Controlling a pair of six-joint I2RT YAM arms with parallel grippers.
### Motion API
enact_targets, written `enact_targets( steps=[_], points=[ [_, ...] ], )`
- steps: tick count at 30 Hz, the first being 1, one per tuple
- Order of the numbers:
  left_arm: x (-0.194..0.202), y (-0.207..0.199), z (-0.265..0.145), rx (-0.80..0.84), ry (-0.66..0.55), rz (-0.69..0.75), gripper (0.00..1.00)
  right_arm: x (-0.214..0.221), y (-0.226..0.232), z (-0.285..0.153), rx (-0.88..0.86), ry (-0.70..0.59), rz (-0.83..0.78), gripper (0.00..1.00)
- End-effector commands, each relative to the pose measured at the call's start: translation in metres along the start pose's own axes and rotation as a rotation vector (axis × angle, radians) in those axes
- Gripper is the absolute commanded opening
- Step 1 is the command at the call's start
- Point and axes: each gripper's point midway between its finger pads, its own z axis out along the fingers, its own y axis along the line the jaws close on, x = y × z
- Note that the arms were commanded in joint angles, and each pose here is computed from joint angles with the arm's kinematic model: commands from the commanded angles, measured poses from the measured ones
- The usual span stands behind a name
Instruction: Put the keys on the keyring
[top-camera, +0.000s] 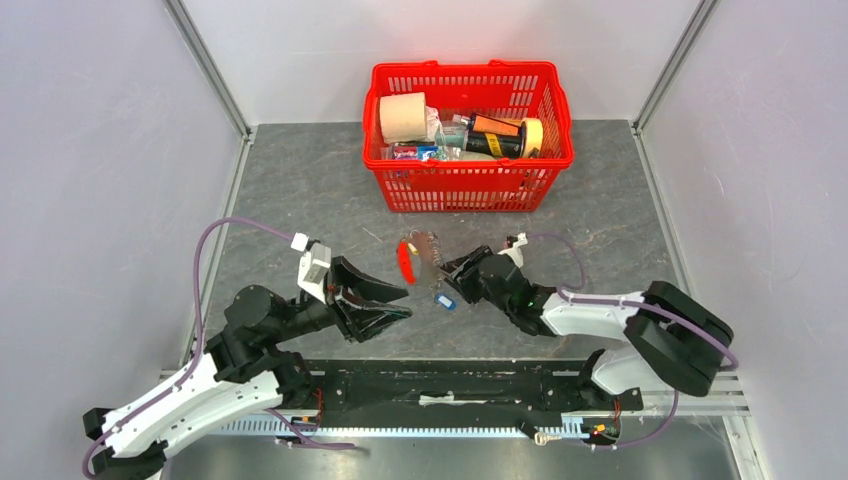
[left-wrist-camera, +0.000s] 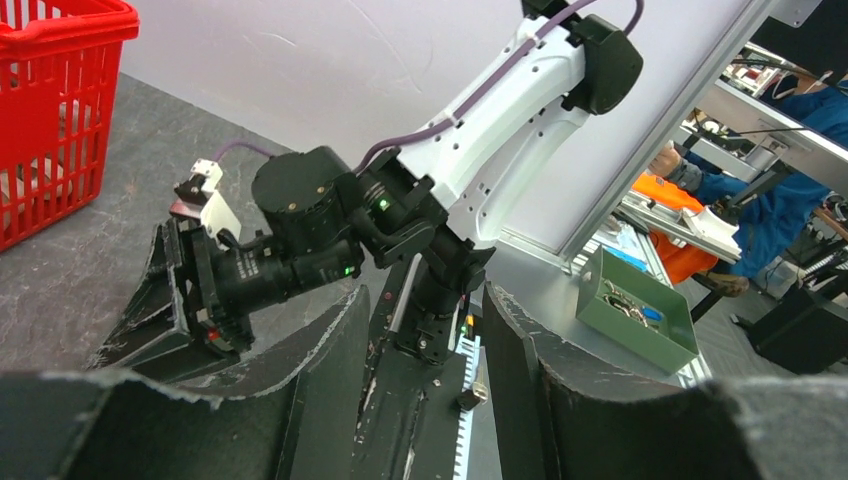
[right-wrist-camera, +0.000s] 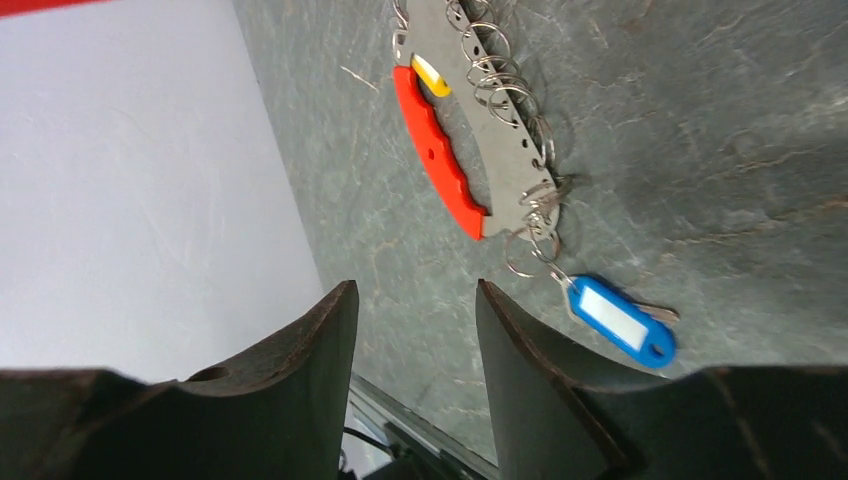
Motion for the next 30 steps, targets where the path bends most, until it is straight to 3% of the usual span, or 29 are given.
enact_targets(
  steps=[1, 7, 13, 16, 20, 24, 30],
  points=[
    [-0.02, -0.007, 0.003, 0.016, -0.049, 0.018, 0.52, -0.002, -0.017, -0.021, 0.087, 0.057, -0.2, 0.56],
    [-0.019, -0.005, 0.005, 0.012, -0.047, 0.02, 0.53, -0.019, -0.045, -0.063, 0.209, 0.093, -0.49, 0.59],
    [-0.015, 0.002, 0.01, -0.007, -0.041, 0.033, 0.53, -0.033, -0.054, -0.1, 0.195, 0.119, -0.708, 0.59],
    [-0.012, 0.006, 0.013, -0.019, -0.035, 0.032, 0.54, -0.031, -0.047, -0.109, 0.177, 0.192, -0.869, 0.58],
    [-0.008, 0.01, 0.016, -0.032, -0.02, 0.026, 0.54, -0.03, -0.03, -0.104, 0.167, 0.256, -1.045, 0.58],
    [-0.003, 0.014, 0.017, -0.042, -0.011, 0.026, 0.53, -0.041, -0.007, -0.086, 0.16, 0.238, -1.244, 0.57],
    [0.003, 0.027, 0.014, -0.099, -0.006, 0.034, 0.53, -0.029, 0.026, -0.056, -0.073, 0.246, -1.548, 0.57]
  ],
)
